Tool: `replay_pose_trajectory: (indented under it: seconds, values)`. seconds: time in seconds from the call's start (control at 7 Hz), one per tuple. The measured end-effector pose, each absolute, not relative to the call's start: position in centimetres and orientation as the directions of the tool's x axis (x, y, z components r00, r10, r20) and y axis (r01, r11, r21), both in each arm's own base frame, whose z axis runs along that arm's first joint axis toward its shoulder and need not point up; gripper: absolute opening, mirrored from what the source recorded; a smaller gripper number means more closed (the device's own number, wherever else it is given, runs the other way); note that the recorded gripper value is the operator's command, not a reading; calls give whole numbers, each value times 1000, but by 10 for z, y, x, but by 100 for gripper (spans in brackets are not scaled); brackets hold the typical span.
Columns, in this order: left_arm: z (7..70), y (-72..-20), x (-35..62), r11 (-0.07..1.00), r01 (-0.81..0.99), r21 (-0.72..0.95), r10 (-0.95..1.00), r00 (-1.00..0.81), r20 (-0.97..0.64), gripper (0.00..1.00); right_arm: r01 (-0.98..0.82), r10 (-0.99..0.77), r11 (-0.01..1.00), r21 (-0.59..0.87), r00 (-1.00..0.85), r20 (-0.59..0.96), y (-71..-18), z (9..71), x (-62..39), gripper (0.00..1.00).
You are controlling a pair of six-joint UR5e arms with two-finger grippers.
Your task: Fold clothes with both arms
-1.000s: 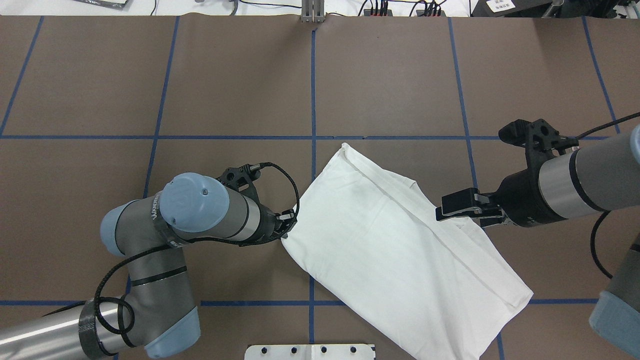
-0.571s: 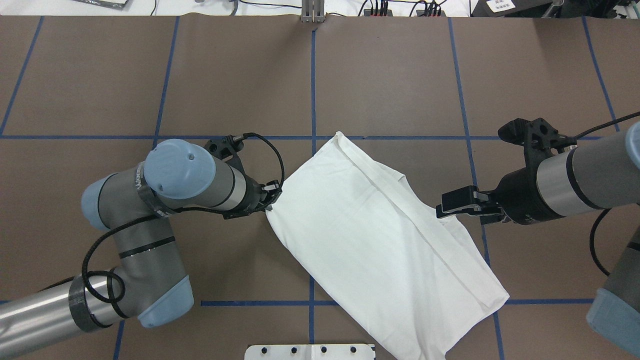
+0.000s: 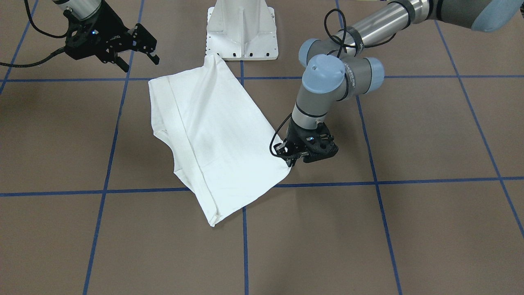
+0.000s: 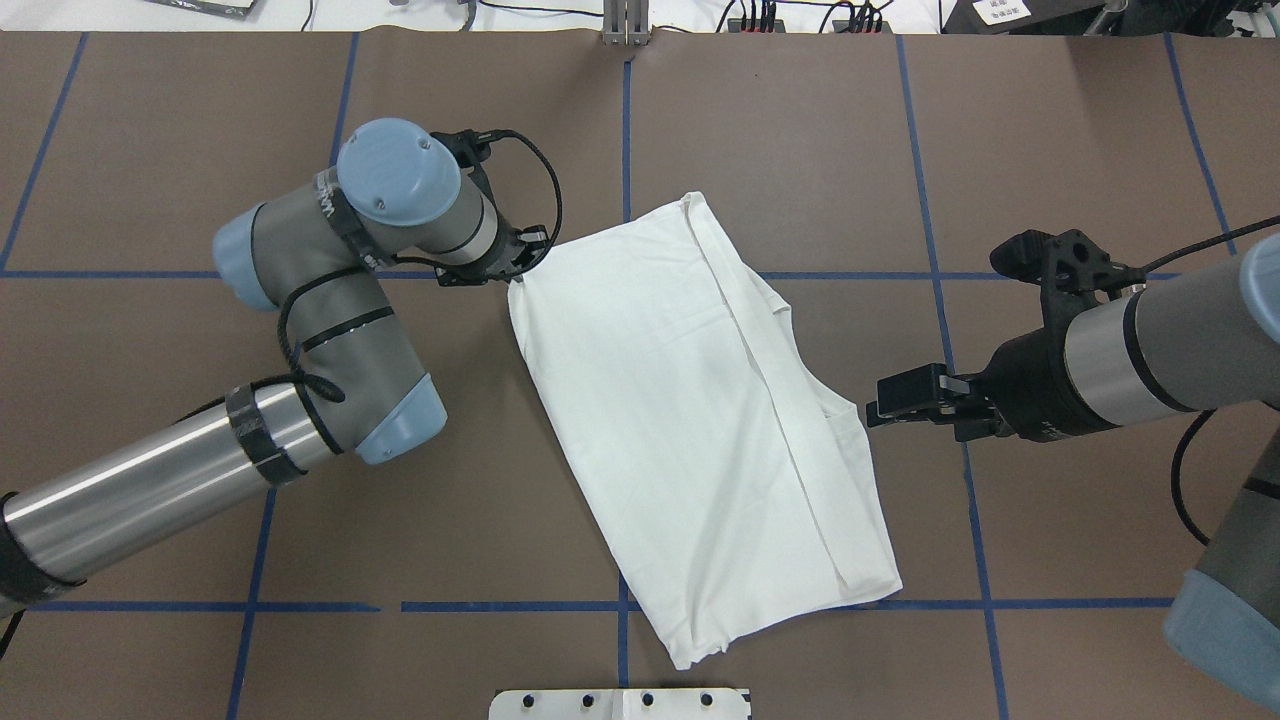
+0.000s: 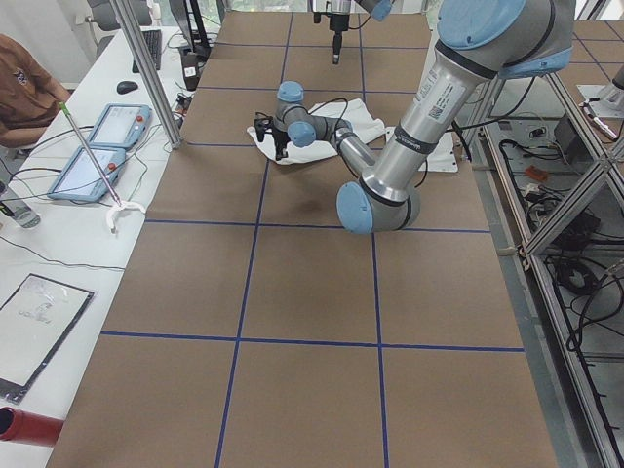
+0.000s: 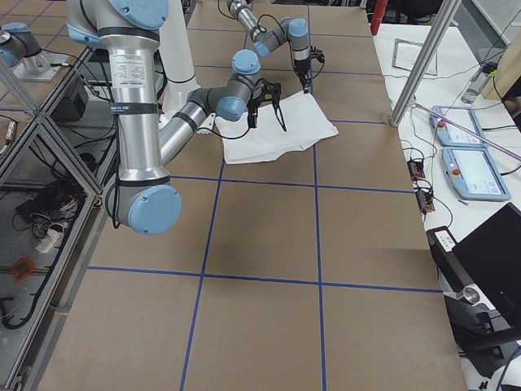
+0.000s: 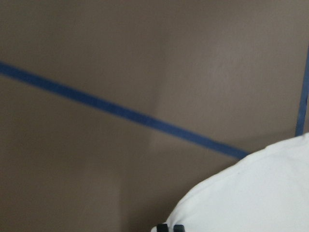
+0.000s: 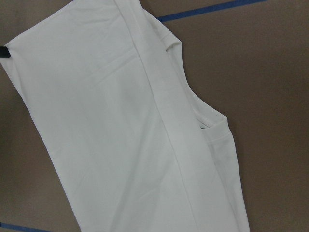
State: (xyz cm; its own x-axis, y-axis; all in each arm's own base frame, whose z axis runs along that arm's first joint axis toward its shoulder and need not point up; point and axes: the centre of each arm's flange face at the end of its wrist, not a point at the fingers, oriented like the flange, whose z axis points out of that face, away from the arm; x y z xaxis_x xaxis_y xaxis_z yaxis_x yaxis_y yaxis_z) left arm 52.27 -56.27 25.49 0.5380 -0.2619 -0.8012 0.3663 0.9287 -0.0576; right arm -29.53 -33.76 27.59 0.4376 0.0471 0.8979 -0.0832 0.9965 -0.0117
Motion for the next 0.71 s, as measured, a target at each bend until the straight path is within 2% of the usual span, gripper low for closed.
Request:
replay_pose_trajectory:
  seconds: [0.43, 0.71]
  values:
    - [275, -661, 529, 909, 408, 79, -174, 547, -819, 0, -85, 55, 996, -19, 449, 892, -340, 281, -299, 100]
    - [265, -688, 542, 884, 443, 152, -120, 530, -840, 0, -86, 62, 996, -26, 458, 887, -342, 286, -301, 100]
